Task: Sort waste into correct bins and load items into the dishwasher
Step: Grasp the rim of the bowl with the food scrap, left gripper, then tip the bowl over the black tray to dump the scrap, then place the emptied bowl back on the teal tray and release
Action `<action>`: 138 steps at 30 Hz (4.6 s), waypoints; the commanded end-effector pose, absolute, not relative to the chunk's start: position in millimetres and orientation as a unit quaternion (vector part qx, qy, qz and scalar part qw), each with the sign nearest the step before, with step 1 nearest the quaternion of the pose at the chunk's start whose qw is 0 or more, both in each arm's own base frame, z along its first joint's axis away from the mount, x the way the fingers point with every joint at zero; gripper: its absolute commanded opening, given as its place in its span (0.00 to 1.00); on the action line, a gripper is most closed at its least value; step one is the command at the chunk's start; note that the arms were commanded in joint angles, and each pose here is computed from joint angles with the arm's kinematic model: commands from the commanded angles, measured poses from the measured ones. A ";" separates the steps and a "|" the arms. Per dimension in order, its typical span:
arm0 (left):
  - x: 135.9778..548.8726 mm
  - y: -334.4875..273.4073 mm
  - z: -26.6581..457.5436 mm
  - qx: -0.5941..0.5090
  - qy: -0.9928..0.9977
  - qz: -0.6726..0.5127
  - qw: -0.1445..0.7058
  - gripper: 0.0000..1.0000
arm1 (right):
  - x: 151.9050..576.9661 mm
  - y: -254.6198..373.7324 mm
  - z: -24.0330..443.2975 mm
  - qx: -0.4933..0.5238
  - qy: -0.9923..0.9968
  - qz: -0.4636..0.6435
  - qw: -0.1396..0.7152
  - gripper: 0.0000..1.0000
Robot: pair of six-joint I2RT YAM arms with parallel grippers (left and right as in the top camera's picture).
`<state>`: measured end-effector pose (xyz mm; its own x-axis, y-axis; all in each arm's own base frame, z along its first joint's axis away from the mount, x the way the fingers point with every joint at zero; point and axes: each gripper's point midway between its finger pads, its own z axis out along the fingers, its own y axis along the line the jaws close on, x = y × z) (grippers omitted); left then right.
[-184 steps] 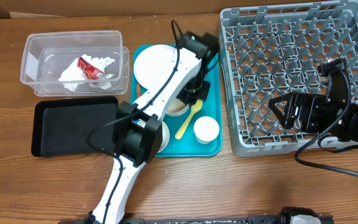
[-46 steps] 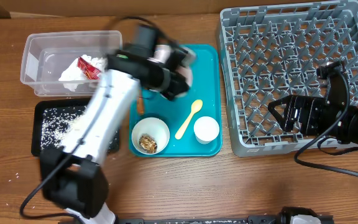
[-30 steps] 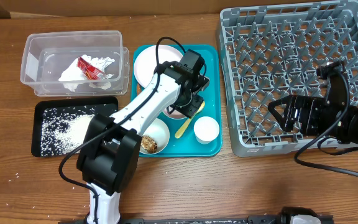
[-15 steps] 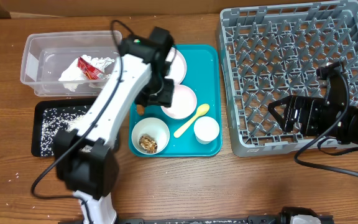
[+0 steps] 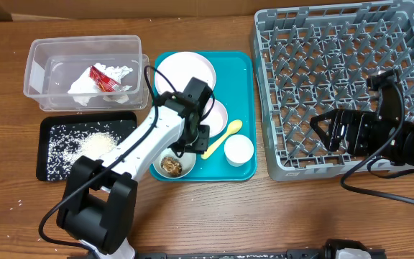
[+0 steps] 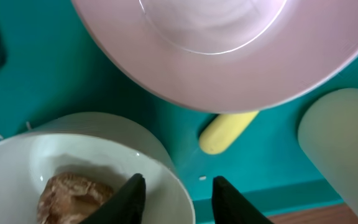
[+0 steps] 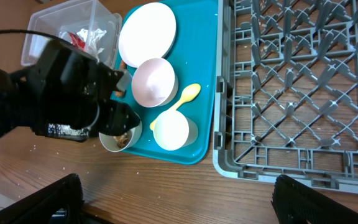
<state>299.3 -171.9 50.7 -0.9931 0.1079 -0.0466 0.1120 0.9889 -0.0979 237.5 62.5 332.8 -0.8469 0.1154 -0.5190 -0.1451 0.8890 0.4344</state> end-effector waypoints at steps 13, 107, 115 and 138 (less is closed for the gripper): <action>280.4 -162.9 24.0 0.047 0.998 -0.044 0.002 0.04 | 237.3 61.7 336.1 -0.012 0.930 0.232 0.284 1.00; 285.2 -177.0 64.0 0.119 0.992 -0.030 0.008 0.04 | 249.2 61.1 325.8 -0.003 0.936 0.237 0.262 1.00; 292.4 -185.1 47.8 0.132 0.990 -0.028 0.043 0.16 | 247.3 61.2 324.7 -0.002 0.937 0.237 0.257 1.00; 400.9 -104.1 98.1 -0.042 0.988 -0.016 0.150 0.44 | 248.4 52.9 320.7 0.002 0.943 0.211 0.258 1.00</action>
<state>400.5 -109.3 118.8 -0.9463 -0.0719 -0.3153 -0.0487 0.9955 -0.0811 246.6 57.9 320.2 -0.8727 0.1179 -0.4737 -0.1101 0.8978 0.4264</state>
